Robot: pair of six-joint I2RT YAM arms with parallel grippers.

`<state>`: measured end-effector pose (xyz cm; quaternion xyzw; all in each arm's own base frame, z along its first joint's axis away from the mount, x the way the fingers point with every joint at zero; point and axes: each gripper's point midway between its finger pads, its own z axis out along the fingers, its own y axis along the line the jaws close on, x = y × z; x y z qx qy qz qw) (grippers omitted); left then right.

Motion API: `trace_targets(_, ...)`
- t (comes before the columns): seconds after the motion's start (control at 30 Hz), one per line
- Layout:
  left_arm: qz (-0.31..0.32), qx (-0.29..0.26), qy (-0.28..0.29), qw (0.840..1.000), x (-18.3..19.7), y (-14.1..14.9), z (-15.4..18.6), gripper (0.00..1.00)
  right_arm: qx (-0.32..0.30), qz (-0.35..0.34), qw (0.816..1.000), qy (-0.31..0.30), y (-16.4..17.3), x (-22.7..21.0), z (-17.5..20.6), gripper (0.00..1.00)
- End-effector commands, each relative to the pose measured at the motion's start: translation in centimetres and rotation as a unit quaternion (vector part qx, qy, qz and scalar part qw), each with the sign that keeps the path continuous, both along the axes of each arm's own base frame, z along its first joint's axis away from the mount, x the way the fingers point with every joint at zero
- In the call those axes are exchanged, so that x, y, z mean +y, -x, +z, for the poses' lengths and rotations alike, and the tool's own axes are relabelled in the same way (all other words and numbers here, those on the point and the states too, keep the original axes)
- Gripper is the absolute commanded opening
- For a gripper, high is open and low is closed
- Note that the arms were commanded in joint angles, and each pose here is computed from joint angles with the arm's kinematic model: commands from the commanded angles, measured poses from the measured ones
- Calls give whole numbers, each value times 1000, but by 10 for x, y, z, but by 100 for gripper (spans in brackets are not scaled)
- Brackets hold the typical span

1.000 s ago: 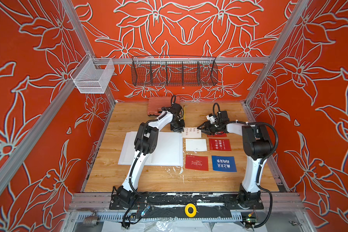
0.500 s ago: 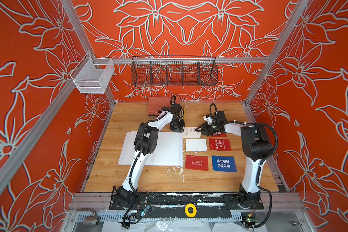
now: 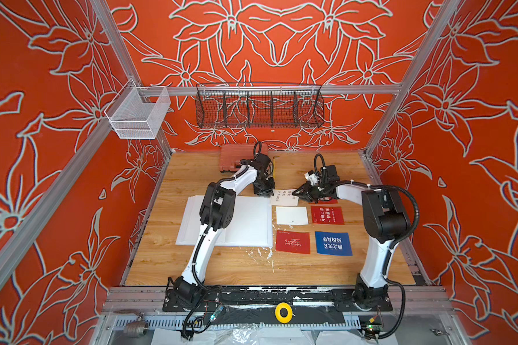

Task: Place the photos into the photo albums
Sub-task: Pick up the photo at the center of the board.

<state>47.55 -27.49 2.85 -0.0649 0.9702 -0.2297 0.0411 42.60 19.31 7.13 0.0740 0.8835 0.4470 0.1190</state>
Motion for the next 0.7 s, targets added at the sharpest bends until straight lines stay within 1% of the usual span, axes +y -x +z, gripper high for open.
trace_targets(0.0,9,57,-46,997,17,24,-39,20,3,-11,1000,0,5,-1,4,26)
trace_targets(0.13,11,57,-45,997,17,25,-39,20,14,-15,1000,3,9,-3,-1,26)
trace_targets(0.3,15,55,-45,997,19,24,-38,20,22,-18,1000,2,12,-2,-7,23)
trace_targets(0.37,15,55,-44,997,19,24,-38,20,23,-21,1000,-1,12,-2,-7,19)
trace_targets(0.4,15,54,-45,997,19,23,-37,20,22,-23,999,-2,11,-2,-6,15)
trace_targets(0.47,15,54,-44,997,19,24,-37,20,20,-25,999,-5,10,-1,-3,13)
trace_targets(0.57,16,53,-43,998,19,23,-35,21,15,-26,1000,-8,8,-1,1,7)
trace_targets(0.67,17,51,-37,998,19,22,-32,24,11,-24,1000,-14,5,1,6,4)
